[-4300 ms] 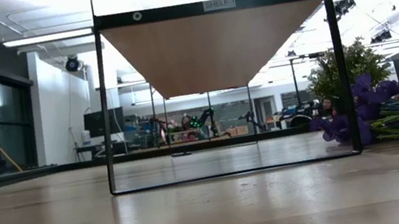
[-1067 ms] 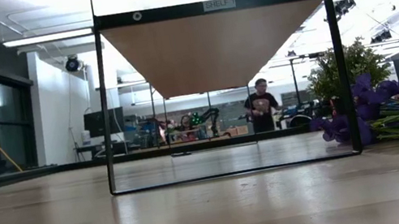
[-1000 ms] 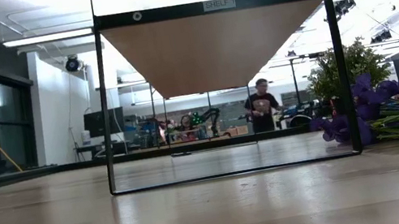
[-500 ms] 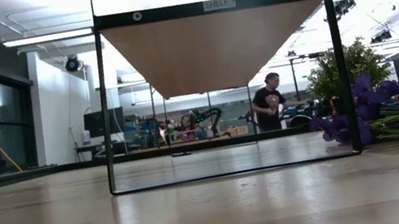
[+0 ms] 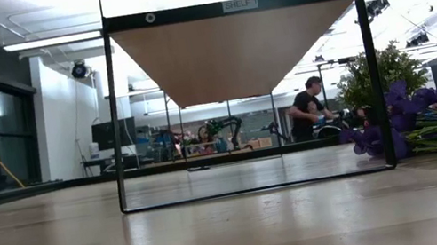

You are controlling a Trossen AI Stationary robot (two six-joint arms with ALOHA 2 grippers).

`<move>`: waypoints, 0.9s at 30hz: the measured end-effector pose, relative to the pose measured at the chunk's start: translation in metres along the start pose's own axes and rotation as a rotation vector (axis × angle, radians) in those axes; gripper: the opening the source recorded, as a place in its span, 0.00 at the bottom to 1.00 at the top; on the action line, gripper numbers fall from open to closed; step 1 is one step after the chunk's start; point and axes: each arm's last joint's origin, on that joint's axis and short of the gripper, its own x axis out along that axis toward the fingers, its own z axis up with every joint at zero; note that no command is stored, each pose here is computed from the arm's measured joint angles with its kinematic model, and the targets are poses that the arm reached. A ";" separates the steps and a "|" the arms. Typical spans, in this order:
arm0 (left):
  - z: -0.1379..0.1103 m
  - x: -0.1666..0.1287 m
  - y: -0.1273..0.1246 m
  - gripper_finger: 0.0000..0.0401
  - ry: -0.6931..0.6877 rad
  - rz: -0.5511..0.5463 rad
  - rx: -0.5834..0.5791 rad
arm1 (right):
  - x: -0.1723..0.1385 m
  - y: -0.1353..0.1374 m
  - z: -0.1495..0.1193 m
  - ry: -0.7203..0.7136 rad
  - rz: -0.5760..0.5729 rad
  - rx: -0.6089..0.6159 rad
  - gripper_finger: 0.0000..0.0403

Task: Pick and place flowers into a vace then onto a shelf
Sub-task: Put the blue flowers into the right transparent vase

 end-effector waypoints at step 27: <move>0.000 0.000 0.000 0.58 0.000 0.000 -0.003 | -0.029 0.014 -0.019 -0.050 -0.011 0.010 0.54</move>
